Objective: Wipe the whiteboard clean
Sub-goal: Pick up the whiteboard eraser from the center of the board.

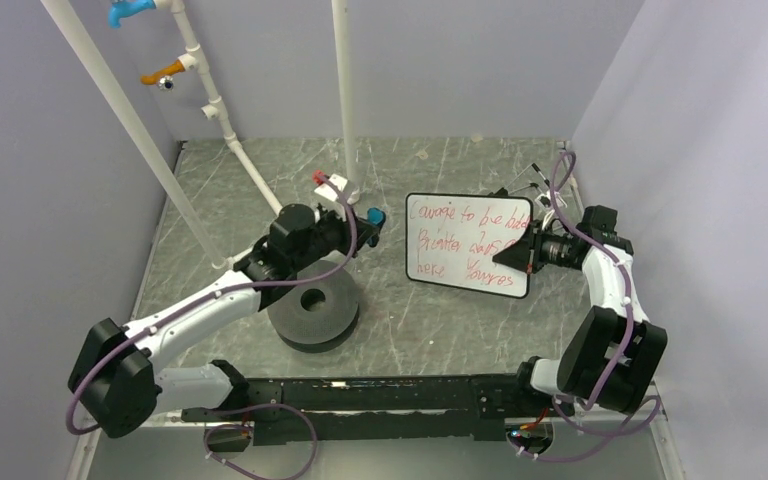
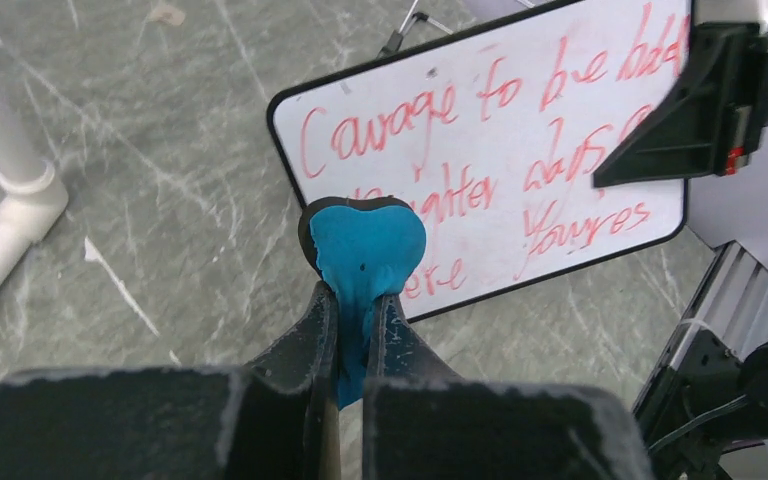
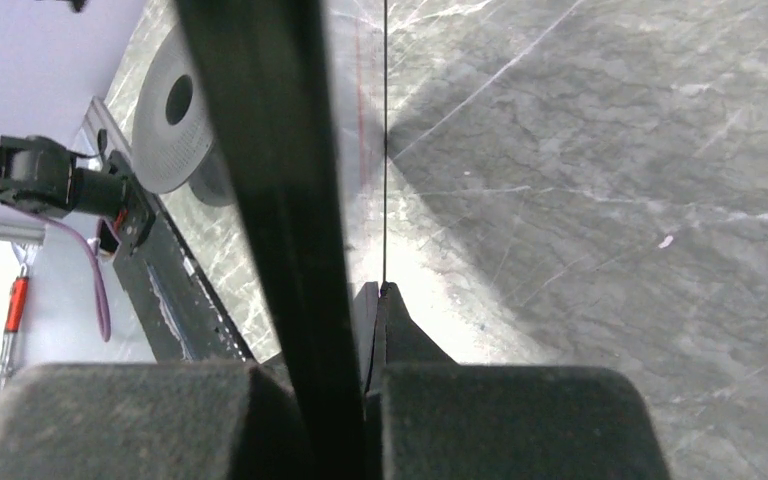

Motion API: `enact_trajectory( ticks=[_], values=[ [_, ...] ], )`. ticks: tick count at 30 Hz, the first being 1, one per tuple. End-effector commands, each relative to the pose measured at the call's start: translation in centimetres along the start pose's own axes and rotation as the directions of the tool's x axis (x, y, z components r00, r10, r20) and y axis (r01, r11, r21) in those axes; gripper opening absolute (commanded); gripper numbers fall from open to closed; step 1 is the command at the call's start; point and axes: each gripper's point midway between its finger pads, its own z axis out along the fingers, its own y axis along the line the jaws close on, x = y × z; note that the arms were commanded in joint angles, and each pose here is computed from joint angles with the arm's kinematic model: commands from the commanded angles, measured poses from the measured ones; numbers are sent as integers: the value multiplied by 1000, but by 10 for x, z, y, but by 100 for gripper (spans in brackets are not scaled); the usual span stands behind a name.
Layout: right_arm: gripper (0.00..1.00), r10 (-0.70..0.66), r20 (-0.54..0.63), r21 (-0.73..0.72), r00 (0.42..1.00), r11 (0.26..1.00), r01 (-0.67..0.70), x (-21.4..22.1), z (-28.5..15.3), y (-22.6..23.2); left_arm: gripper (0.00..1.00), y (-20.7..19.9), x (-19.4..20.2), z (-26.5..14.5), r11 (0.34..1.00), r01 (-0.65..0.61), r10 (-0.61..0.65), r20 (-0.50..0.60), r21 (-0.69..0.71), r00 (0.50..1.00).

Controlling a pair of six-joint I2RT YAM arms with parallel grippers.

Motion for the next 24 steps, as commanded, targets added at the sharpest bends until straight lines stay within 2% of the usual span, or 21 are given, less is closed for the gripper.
enact_trajectory(
  ticks=[1, 4, 8, 20, 24],
  values=[
    [0, -141, -5, -68, 990, 988, 141, -10, 5, 13, 0, 19, 8, -2, 996, 50, -55, 77, 74, 996],
    [0, -163, -37, -81, 986, 984, 159, -6, 12, 13, 0, 30, 3, 0, 987, 82, -95, 89, 135, 991],
    [0, -175, -48, -119, 983, 979, 168, -5, 16, 18, 0, 34, -5, 2, 989, 30, -54, 160, 147, 986],
    [0, -211, -55, -122, 976, 972, 203, -4, 15, 17, 0, 51, 7, 13, 997, 36, -49, 197, 70, 979],
    [0, -223, -57, -133, 973, 968, 214, -2, 14, 17, 0, 52, 10, 20, 999, 4, -10, 180, 36, 984]
  ],
)
